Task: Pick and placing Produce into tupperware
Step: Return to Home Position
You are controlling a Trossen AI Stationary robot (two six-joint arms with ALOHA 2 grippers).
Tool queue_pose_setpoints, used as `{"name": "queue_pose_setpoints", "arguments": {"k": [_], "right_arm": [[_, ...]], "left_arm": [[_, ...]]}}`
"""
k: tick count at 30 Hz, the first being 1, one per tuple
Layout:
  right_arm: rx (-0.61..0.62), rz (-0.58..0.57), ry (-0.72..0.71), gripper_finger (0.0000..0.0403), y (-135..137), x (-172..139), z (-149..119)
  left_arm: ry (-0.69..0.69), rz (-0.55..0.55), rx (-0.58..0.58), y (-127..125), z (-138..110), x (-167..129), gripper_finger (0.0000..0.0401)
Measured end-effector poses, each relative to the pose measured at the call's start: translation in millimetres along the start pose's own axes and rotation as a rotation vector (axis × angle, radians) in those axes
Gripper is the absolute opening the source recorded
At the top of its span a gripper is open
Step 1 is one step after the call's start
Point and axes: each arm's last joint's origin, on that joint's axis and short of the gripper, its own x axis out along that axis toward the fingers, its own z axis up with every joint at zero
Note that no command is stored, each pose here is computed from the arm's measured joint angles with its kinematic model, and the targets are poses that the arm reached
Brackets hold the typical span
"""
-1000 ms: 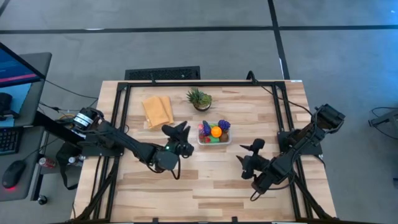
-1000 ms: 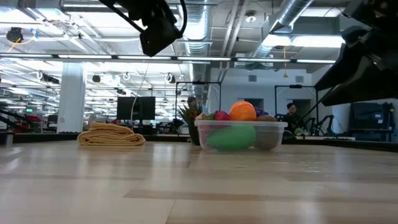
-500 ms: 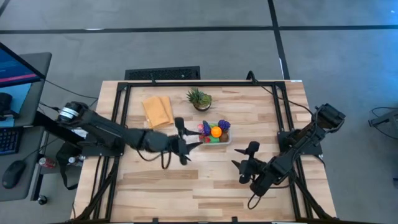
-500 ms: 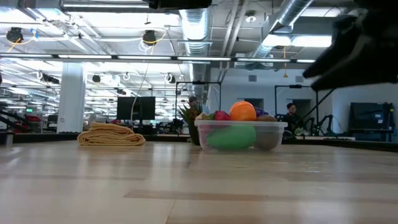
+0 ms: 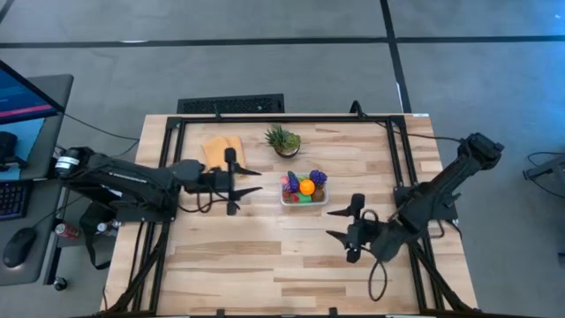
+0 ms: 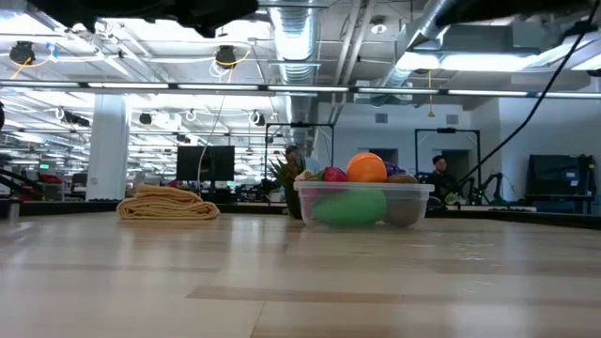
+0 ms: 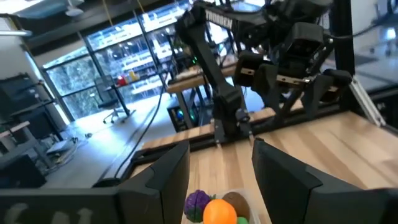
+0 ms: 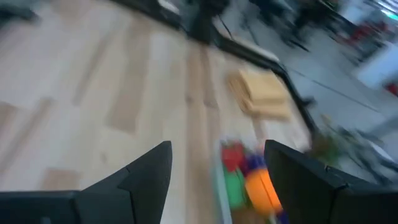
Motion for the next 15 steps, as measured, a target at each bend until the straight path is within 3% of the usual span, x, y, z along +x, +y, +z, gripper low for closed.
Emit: {"name": "queue_pose_setpoints", "arguments": {"k": [7, 15], "right_arm": [[-0.020, 0.246, -0.150, 0.0250, -37, 11, 18], [0.021, 0.353, -0.218, 0.0250, -78, 29, 17]], "left_arm": [[-0.056, 0.002, -0.050, -1, -5, -30, 0.0165], [-0.029, -0.008, -0.064, -3, -13, -40, 0.0165]]}}
